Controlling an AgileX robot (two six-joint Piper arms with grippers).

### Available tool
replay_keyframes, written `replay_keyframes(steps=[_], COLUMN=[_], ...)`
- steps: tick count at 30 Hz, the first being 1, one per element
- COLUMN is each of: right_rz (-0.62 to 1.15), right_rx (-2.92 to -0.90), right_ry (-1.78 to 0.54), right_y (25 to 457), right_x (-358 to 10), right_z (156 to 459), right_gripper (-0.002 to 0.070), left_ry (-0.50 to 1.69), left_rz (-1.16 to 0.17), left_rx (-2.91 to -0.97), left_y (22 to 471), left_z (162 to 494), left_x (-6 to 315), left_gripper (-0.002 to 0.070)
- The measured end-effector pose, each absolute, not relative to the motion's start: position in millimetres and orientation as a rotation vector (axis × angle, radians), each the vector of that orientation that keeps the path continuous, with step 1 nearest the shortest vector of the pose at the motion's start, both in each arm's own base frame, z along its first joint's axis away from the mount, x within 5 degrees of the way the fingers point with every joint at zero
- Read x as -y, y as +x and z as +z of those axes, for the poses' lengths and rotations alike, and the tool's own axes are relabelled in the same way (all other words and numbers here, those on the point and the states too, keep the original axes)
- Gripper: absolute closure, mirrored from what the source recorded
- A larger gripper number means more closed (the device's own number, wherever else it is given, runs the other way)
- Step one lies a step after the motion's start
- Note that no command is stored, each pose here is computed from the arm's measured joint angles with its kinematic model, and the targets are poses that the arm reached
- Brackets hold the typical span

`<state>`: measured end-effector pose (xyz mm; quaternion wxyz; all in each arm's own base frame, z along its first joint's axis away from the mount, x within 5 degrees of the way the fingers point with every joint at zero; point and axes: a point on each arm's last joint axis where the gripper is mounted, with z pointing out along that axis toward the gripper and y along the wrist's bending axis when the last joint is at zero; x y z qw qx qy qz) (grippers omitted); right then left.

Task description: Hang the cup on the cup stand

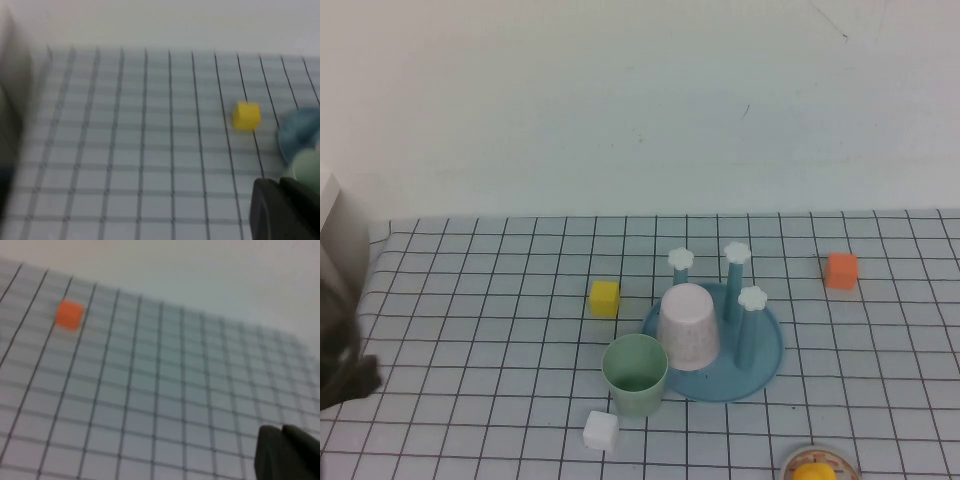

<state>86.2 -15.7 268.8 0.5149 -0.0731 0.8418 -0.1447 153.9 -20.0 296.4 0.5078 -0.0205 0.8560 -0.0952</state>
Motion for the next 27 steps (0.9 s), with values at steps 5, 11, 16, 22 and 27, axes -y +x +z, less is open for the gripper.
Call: replay_keyframes(steps=[5,11,16,22,27], right_rz=[-0.218,-0.125,-0.121,-0.122,-0.121], right_rx=[-2.132,-2.172,-2.171,-2.160,-2.156], right_ry=[-0.284,-0.381,-0.403,-0.400,-0.399], right_y=[103.5,113.1,115.8,116.4,116.6], right_x=[5.7,-2.4,-3.3,-3.3,-3.4], right_z=[256.6,249.8,248.9,249.7,250.0], right_gripper=[0.0678,0.0678,0.0678,0.0678,0.0678], left_ry=[-0.079,-0.042,0.119,0.456,0.725], left_rz=[-0.345,-0.548,-0.683,-0.686,-0.596], left_rx=[-2.251,-2.381,-2.330,-2.278,-2.330], left_y=[187.3,230.6,270.6,315.9,347.8], left_z=[266.1,248.3,250.2,243.0,225.3], left_x=[31.3,50.6,68.4,106.1,140.2], left_gripper=[0.0676,0.0676,0.0673,0.0427,0.0141])
